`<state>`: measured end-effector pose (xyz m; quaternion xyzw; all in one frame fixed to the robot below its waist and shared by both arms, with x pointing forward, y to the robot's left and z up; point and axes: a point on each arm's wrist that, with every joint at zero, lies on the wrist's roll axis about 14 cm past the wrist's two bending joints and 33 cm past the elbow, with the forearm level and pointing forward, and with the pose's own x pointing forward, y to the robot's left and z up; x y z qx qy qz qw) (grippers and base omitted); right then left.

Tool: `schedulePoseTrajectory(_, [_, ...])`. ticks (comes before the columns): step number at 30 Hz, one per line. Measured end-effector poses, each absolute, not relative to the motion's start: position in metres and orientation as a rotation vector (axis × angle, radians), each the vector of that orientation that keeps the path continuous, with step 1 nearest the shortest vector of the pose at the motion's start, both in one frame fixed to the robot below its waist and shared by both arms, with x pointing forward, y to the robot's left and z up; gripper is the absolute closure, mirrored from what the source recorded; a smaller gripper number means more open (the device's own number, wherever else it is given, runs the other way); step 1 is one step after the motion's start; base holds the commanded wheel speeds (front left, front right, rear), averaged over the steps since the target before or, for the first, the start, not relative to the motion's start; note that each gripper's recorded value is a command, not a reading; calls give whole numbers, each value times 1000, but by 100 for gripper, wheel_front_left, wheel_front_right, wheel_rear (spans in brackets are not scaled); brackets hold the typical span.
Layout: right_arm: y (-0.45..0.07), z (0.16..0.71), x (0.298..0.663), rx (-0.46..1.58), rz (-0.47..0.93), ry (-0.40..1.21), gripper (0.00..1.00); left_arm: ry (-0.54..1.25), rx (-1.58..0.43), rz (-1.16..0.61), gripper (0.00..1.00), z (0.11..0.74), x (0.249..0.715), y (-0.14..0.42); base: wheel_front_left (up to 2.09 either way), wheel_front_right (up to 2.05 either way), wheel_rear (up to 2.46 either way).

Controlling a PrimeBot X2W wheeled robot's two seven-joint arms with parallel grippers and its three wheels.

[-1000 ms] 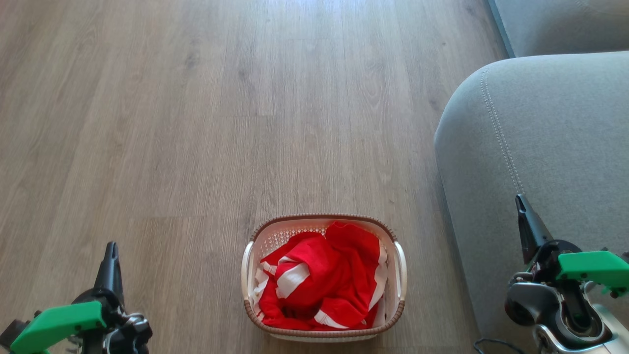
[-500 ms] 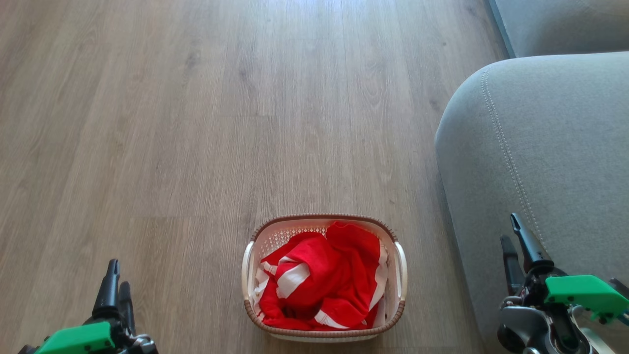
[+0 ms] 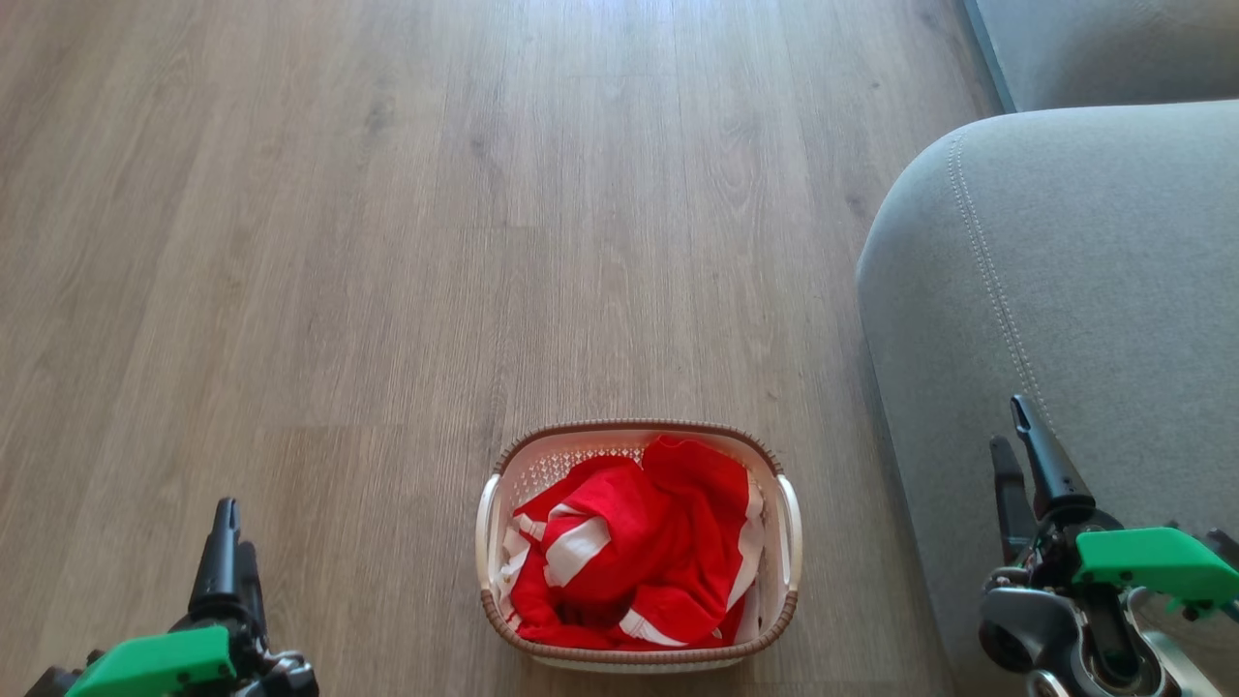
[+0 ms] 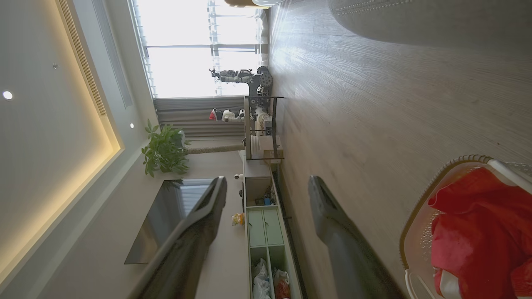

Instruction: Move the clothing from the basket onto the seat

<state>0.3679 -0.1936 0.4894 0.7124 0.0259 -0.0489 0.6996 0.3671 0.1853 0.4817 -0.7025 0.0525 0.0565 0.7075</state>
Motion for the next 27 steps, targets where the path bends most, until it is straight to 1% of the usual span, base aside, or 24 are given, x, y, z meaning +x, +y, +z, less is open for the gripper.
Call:
schedulePoseTrajectory(9, [-192, 498, 369, 1512, -69, 40, 0, 82, -1462, 97, 0, 493, 372, 184, 0, 0, 0])
schedulePoseTrajectory(27, [-191, 513, 370, 1210, 12, -18, 0, 36, -1093, -5, 0, 515, 378, 167, 0, 0, 0])
